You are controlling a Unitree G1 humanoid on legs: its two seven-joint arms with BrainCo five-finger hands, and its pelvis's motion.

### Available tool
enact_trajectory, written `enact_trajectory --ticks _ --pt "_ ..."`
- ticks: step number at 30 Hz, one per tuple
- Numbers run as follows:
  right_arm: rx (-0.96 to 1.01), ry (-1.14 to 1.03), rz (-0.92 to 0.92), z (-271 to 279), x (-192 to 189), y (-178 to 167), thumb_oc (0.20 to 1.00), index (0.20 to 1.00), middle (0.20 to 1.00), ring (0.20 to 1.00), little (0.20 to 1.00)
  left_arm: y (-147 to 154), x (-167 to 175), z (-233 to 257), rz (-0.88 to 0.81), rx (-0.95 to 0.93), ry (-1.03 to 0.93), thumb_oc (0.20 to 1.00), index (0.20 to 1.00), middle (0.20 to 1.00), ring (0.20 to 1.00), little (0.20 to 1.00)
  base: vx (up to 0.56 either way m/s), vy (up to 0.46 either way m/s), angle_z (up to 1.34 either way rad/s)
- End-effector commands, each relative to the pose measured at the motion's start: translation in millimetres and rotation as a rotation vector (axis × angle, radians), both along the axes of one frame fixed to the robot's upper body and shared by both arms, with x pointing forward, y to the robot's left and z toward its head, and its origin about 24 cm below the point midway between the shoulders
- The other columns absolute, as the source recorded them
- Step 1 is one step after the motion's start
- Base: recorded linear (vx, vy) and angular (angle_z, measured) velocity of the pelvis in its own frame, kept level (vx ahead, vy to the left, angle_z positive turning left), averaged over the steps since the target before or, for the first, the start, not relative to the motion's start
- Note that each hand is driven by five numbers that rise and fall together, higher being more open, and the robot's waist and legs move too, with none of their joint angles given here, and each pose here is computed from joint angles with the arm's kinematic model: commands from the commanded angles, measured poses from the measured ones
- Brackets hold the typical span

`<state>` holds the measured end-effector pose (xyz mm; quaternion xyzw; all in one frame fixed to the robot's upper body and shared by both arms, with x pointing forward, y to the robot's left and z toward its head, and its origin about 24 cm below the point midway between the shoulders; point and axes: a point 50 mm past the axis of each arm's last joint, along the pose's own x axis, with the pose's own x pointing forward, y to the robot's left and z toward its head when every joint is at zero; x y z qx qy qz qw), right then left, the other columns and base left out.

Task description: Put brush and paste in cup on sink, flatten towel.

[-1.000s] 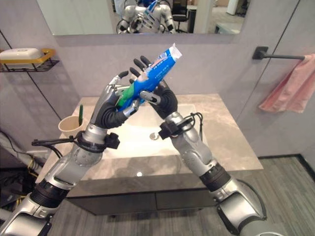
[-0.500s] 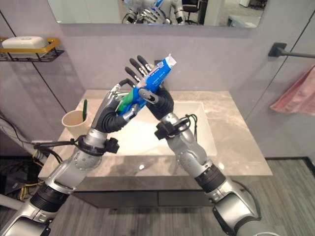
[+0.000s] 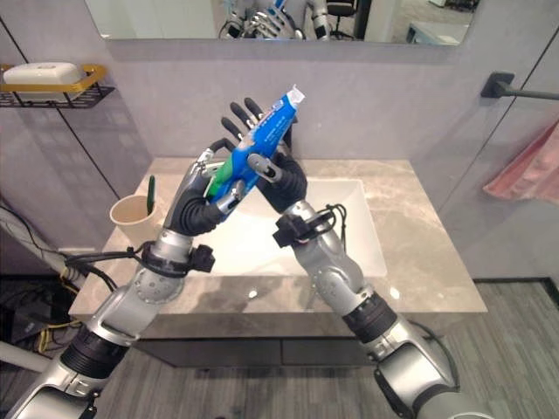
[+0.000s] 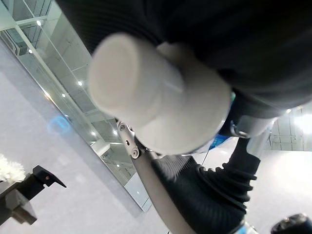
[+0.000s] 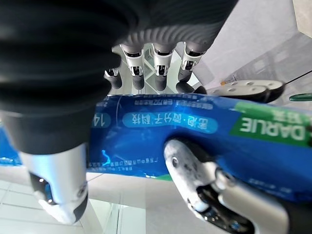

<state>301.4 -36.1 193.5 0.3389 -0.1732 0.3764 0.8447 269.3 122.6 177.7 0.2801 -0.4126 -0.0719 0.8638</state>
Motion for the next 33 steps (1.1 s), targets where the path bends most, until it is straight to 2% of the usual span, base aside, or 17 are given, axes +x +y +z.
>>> enact_trajectory --ticks 1,12,21,33 --pt "0.227 -0.213 0.112 59 -22 16 1.000 1.000 1.000 1.000 1.000 0 5 10 -0.024 -0.055 -0.009 0.200 0.200 0.200 0.200 0.200 0.00 0.000 0.00" --pt "0.216 -0.281 0.076 67 -26 7 1.000 1.000 1.000 1.000 1.000 9 0 1 -0.004 -0.062 0.025 0.200 0.200 0.200 0.200 0.200 0.00 0.000 0.00" --pt "0.195 -0.372 -0.031 77 -29 -9 1.000 1.000 1.000 1.000 1.000 18 -10 9 0.080 0.049 -0.120 0.200 0.200 0.200 0.200 0.200 0.00 0.000 0.00" --pt "0.157 -0.321 0.031 67 -29 5 1.000 1.000 1.000 1.000 1.000 17 -7 4 0.069 0.002 -0.068 0.200 0.200 0.200 0.200 0.200 0.00 0.000 0.00"
